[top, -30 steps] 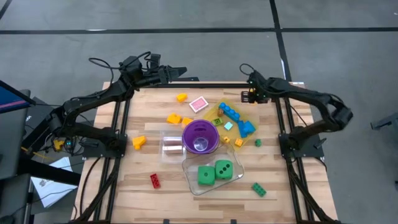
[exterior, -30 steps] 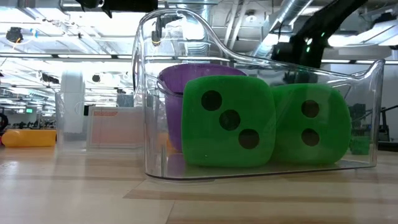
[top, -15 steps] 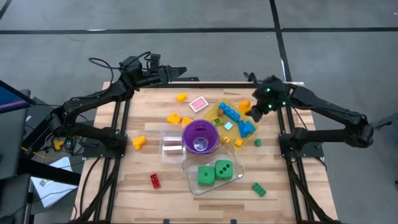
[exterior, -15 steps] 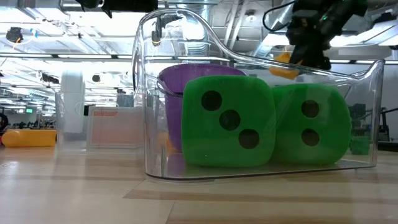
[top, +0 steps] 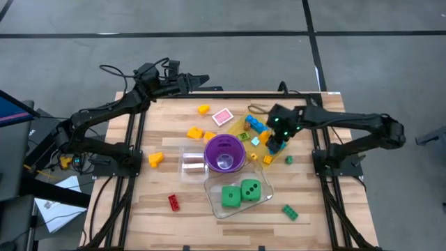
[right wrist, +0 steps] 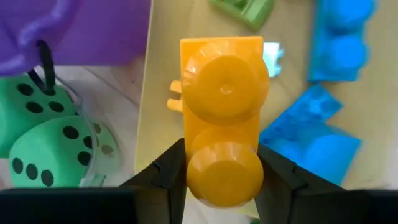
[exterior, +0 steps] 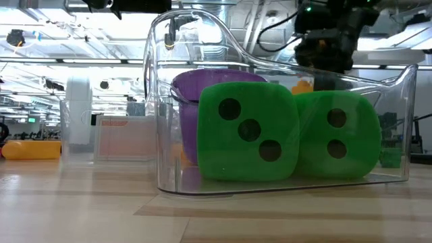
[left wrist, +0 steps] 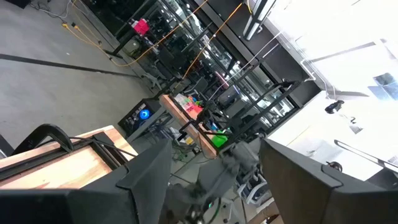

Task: Pick & Place Toys
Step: Put the large yellow game piece into the yellow bin

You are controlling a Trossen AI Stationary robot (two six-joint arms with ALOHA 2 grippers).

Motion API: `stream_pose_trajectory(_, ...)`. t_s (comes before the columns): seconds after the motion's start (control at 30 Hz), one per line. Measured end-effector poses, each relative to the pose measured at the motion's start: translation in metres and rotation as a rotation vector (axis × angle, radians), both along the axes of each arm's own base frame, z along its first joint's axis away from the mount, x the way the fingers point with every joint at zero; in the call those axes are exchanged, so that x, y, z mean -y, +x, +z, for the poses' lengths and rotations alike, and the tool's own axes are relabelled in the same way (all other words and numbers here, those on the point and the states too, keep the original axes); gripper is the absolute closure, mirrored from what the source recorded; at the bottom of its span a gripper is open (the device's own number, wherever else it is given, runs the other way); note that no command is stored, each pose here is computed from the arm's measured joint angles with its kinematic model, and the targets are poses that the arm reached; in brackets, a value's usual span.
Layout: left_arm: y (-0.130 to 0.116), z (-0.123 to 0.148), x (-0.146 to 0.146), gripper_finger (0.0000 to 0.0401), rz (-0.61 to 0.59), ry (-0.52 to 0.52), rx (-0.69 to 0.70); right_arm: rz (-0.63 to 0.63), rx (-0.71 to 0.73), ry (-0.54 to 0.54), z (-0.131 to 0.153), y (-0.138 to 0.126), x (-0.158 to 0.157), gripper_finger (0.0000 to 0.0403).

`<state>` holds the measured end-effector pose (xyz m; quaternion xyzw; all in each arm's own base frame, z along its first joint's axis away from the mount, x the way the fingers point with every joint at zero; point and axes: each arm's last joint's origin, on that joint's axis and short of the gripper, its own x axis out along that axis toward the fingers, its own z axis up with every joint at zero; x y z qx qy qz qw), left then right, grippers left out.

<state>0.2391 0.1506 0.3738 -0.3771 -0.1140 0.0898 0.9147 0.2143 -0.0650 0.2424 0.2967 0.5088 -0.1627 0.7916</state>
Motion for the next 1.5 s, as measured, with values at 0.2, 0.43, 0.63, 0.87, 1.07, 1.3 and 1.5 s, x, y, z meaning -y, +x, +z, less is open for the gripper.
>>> stream_pose_trajectory(0.2, 0.002, 0.000, 0.002, 0.0160, -0.010, -0.001, 0.000, 0.014, -0.060, 0.021, -0.021, 0.023, -0.013, 0.0272)
stream_pose_trajectory(0.43, 0.003, 0.000, 0.005, 0.0160, -0.023, -0.001, 0.000, -0.048, -0.185, 0.035, -0.049, 0.038, -0.022, 0.0270)
stream_pose_trajectory(0.63, 0.003, 0.000, 0.005, 0.0160, -0.023, 0.000, -0.001, -0.085, -0.228, 0.053, -0.062, 0.046, -0.031, 0.0270)
stream_pose_trajectory(0.87, 0.003, 0.000, 0.005, 0.0160, -0.023, -0.002, 0.000, -0.105, -0.215, 0.024, -0.060, 0.047, -0.034, 0.0270)
stream_pose_trajectory(1.07, 0.003, 0.000, 0.005, 0.0160, -0.023, -0.003, 0.000, -0.106, -0.212, 0.021, -0.060, 0.047, -0.034, 0.0264)
stream_pose_trajectory(1.3, 0.003, 0.000, 0.005, 0.0160, -0.023, -0.003, 0.000, -0.108, -0.215, 0.015, -0.060, 0.047, -0.034, 0.0225)
stream_pose_trajectory(1.5, 0.003, 0.000, 0.005, 0.0160, -0.023, -0.003, 0.000, -0.108, -0.220, 0.016, -0.060, 0.046, -0.034, 0.0213)
